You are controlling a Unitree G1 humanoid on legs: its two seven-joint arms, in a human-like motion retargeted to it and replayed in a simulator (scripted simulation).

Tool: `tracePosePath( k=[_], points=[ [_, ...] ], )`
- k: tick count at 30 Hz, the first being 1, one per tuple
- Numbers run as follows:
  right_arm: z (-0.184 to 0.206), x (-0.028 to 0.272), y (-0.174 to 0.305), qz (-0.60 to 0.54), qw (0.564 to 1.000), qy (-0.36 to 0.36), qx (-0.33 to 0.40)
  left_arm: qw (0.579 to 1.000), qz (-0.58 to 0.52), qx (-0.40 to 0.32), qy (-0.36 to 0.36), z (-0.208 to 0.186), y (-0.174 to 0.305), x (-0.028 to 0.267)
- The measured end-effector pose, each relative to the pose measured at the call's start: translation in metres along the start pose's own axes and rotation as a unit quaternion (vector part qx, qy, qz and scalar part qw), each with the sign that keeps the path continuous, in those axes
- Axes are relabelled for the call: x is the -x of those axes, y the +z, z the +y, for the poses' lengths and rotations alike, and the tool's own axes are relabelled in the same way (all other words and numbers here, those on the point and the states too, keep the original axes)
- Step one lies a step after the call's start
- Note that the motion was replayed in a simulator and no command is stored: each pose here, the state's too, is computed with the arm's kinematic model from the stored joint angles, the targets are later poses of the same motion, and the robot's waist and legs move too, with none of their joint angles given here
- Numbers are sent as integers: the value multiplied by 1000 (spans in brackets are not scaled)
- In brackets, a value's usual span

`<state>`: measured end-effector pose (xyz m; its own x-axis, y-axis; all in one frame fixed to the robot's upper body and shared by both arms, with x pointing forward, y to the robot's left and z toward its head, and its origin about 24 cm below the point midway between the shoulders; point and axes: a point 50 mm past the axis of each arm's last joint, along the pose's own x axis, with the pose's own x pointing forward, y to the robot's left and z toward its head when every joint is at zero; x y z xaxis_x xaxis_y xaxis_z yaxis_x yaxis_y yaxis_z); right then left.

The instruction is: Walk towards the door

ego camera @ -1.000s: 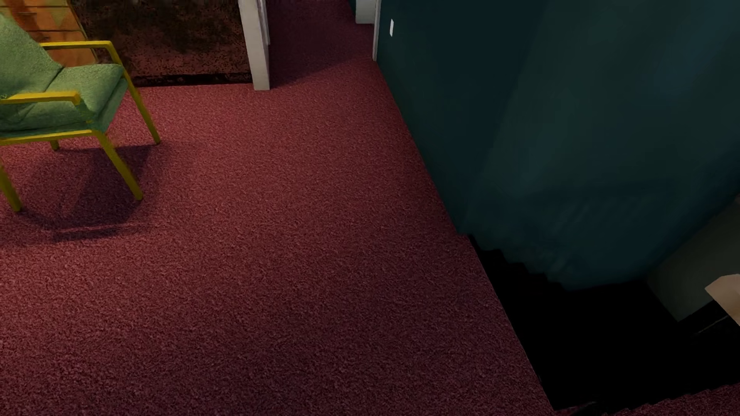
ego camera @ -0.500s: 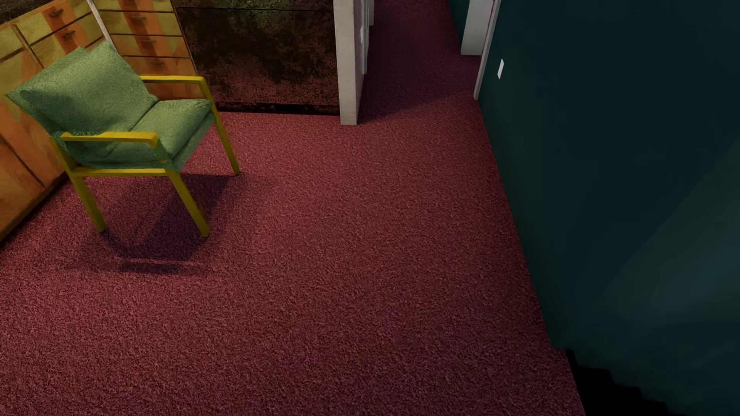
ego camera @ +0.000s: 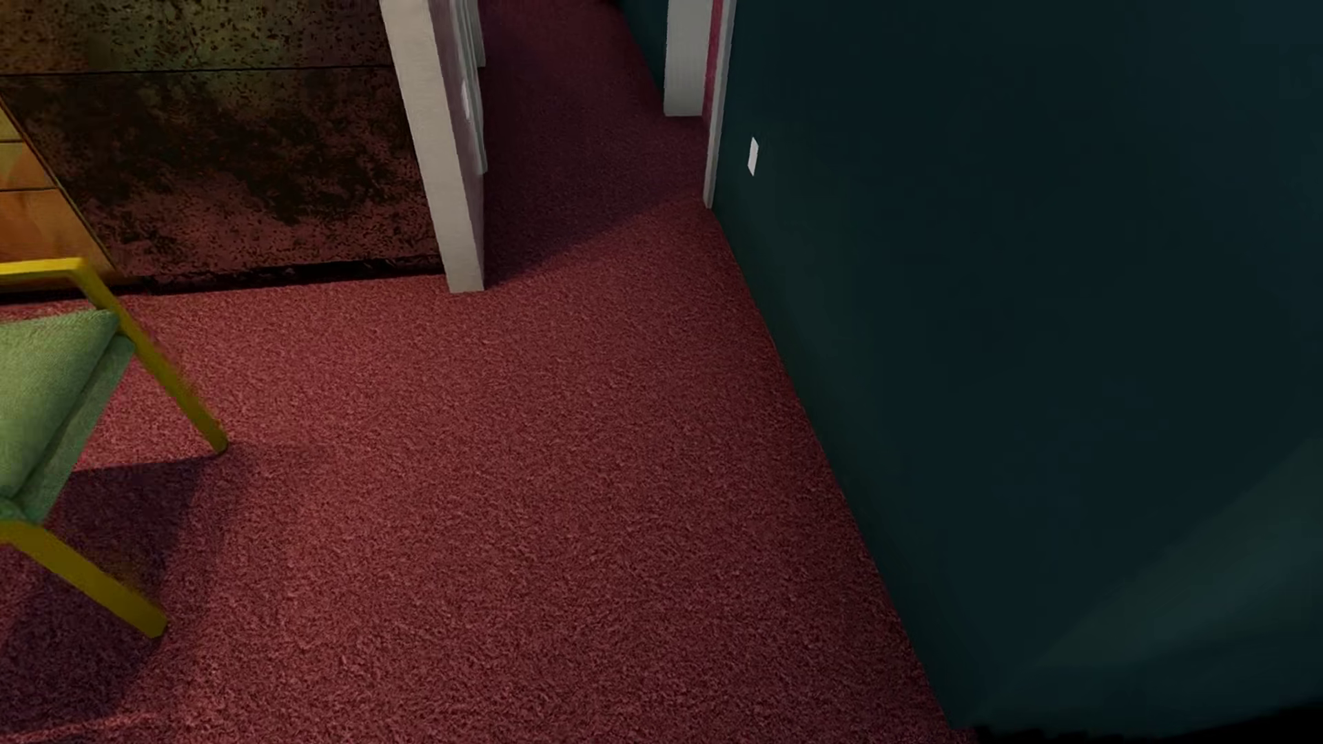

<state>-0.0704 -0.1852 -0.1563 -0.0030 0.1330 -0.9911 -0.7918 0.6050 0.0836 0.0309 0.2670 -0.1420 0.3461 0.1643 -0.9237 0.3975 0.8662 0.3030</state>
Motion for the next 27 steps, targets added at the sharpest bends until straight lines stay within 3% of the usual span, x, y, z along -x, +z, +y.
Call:
tracePosePath(
  k=[4,7,9,13,18,21,24,27],
  points=[
    [31,3,-8,10,999,35,-11,997,-55,38,44,24,22,4],
    [19,0,3,-5,1000,21,-10,999,-26,22,13,4,7,4],
    [-6,-2,9,-14,999,-14,-25,998,41,-14,-46,-31,-28,10],
    [-66,1,19,-31,993,-98,-52,959,155,-152,-180,-93,-98,44],
    [-156,30,50,-113,962,-231,-97,957,168,-146,-187,-95,-111,55],
    [-179,45,69,-162,943,-268,-110,965,137,-145,-170,-86,-90,40],
    [-148,29,65,-143,960,-222,-99,980,94,-122,-128,-65,-58,20],
    [-59,2,22,-45,992,-94,-66,992,65,-75,-81,-43,-38,10]
  ],
)
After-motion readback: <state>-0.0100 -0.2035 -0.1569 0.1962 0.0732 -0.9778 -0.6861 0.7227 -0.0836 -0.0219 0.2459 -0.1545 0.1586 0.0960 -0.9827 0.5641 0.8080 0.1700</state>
